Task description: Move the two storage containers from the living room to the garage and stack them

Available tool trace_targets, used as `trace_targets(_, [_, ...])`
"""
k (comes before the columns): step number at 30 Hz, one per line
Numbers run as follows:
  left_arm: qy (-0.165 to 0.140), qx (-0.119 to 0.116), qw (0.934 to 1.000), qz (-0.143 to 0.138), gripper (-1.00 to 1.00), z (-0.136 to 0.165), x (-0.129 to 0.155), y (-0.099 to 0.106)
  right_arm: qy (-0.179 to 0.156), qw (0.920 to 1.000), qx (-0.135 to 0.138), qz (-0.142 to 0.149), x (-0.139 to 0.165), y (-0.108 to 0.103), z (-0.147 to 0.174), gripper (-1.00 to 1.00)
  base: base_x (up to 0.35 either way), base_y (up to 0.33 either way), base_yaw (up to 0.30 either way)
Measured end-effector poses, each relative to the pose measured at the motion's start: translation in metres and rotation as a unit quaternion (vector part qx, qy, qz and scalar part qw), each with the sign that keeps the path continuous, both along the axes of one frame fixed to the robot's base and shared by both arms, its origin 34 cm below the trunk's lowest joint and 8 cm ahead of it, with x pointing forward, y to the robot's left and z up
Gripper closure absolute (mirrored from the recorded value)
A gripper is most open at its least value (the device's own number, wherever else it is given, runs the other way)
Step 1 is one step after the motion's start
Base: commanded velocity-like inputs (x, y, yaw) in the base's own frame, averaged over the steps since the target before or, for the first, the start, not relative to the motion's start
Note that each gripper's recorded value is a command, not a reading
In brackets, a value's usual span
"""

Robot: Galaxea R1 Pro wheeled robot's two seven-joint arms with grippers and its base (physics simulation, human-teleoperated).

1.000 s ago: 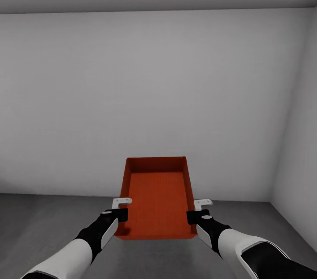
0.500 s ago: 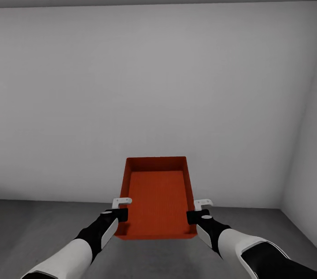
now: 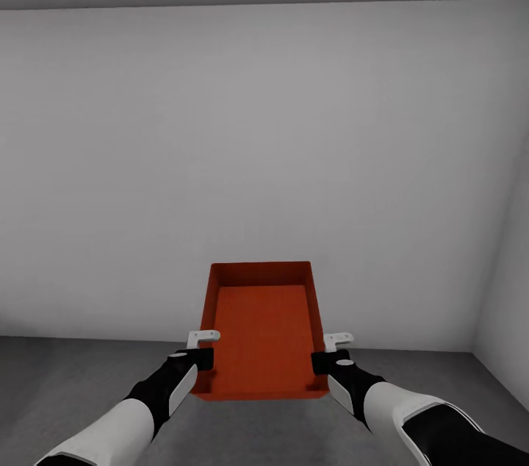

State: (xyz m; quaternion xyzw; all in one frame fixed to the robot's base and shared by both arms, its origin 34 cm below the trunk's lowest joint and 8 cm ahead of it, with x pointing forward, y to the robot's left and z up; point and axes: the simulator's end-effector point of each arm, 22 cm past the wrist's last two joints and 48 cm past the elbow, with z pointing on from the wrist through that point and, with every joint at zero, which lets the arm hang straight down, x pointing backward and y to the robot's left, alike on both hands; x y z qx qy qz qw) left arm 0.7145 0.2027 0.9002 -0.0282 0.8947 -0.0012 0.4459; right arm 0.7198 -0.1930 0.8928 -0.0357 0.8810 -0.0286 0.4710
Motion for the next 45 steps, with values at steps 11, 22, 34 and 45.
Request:
trace_targets(11, [0.001,0.0,1.0,0.0,1.0,-0.001,0.0,0.0,0.001,1.0,0.0,0.0,0.0,0.0,0.0,1.0,0.0,0.0,0.0])
trace_targets(22, [0.0,0.001,1.0,-0.001,1.0,-0.008,0.002,-0.001,0.0,1.0,0.0,0.0,0.002,-0.001,-0.008,1.0,0.0,0.0,0.0])
trace_targets(34, [0.0,0.001,1.0,-0.001,1.0,-0.021,0.004,-0.001,0.0,1.0,0.001,-0.001,0.004,0.0,-0.022,1.0,0.0,0.0,0.0])
trace_targets(45, [0.0,0.001,1.0,-0.001,1.0,-0.035,0.006,-0.001,0.0,1.0,0.001,-0.001,0.006,-0.001,-0.036,1.0,0.0,0.0,0.0])
